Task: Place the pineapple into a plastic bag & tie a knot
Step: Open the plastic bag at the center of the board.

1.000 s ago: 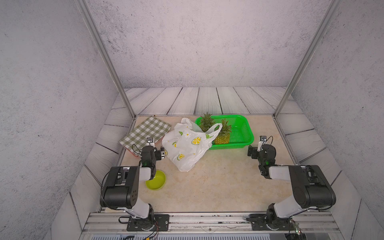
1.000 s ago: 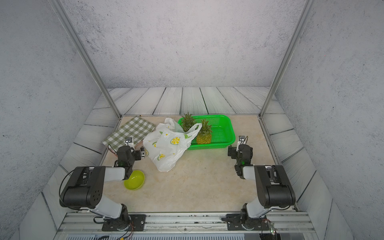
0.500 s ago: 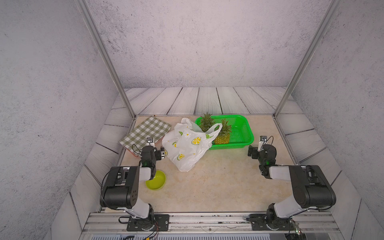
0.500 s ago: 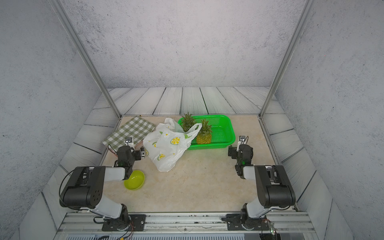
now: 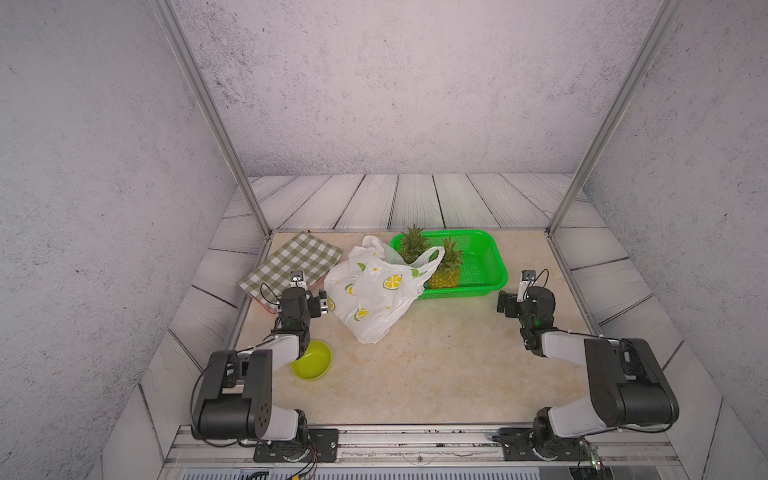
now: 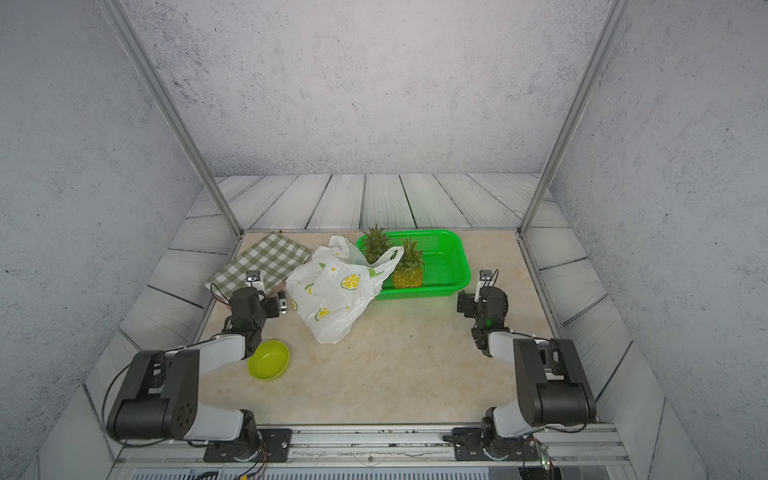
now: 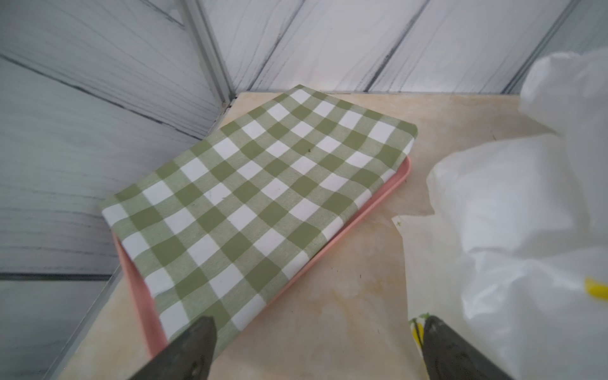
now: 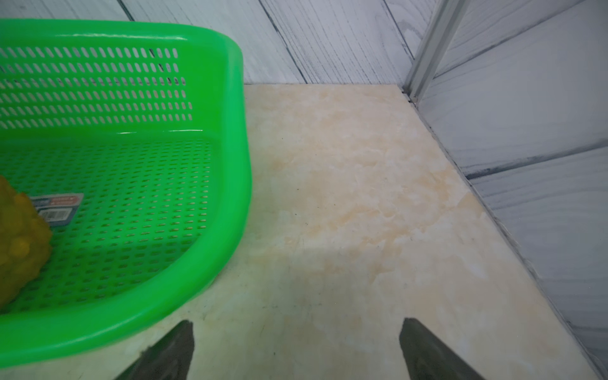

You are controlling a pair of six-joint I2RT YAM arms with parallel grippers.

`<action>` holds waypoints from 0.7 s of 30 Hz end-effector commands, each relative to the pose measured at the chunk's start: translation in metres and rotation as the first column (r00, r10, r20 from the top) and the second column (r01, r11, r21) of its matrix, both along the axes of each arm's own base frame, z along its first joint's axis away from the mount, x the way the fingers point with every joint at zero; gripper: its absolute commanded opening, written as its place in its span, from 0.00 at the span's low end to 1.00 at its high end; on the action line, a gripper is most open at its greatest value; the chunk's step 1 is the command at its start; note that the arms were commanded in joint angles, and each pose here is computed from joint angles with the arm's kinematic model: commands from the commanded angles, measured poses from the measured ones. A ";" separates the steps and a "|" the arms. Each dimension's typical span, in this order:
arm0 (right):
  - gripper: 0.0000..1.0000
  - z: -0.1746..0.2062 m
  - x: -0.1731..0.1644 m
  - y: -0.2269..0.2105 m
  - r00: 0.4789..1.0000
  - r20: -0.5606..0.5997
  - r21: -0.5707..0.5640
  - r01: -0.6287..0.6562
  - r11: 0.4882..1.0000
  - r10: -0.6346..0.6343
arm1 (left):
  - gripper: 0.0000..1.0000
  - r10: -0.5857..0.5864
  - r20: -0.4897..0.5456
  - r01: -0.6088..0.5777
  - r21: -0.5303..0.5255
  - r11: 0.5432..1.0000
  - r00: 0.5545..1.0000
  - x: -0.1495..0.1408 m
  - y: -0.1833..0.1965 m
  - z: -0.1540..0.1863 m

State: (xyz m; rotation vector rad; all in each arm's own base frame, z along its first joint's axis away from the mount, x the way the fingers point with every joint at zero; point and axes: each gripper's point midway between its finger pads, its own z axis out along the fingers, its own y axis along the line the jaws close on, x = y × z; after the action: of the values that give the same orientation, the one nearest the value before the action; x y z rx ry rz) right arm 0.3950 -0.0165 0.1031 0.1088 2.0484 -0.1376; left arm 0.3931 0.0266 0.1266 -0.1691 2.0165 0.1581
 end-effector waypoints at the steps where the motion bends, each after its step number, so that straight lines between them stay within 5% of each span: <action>1: 0.99 0.035 -0.012 -0.037 0.963 -0.026 0.048 0.270 0.962 -0.269 | 1.00 0.198 -0.053 -0.202 -0.090 0.975 0.979 -0.018 0.021 0.036; 3: 0.99 0.045 -0.022 -0.043 0.935 -0.062 0.098 0.355 0.930 -0.350 | 0.99 0.236 -0.046 -0.241 -0.197 0.950 0.971 -0.027 0.018 0.051; 5: 0.99 0.053 -0.025 -0.033 0.945 -0.093 0.170 0.324 0.930 -0.313 | 0.86 0.183 -0.047 -0.189 -0.293 0.937 0.982 -0.034 0.003 0.064; 8: 0.98 0.066 -0.031 -0.006 0.970 -0.135 0.295 0.234 0.926 -0.202 | 0.72 0.034 -0.119 -0.084 -0.444 0.892 0.992 -0.049 -0.032 0.074; 13: 0.79 0.091 -0.033 0.057 0.981 -0.169 0.526 0.010 0.851 0.093 | 0.71 -0.206 -0.214 0.020 -0.644 0.765 0.955 -0.064 -0.085 0.093; 16: 0.72 0.106 -0.031 0.091 0.963 -0.158 0.644 -0.067 0.762 0.219 | 0.71 -0.302 -0.221 0.059 -0.711 0.701 0.927 -0.061 -0.109 0.110; 21: 0.72 0.133 -0.039 0.156 0.918 -0.124 0.739 -0.167 0.652 0.376 | 0.71 -0.334 -0.216 0.101 -0.687 0.720 0.917 -0.055 -0.129 0.128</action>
State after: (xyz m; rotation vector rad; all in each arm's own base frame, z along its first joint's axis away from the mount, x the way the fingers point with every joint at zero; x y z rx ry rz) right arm 0.3720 0.0972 0.2229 0.3125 2.2108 0.6990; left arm 0.3498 -0.0859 0.2513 -0.3794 2.2733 -0.6947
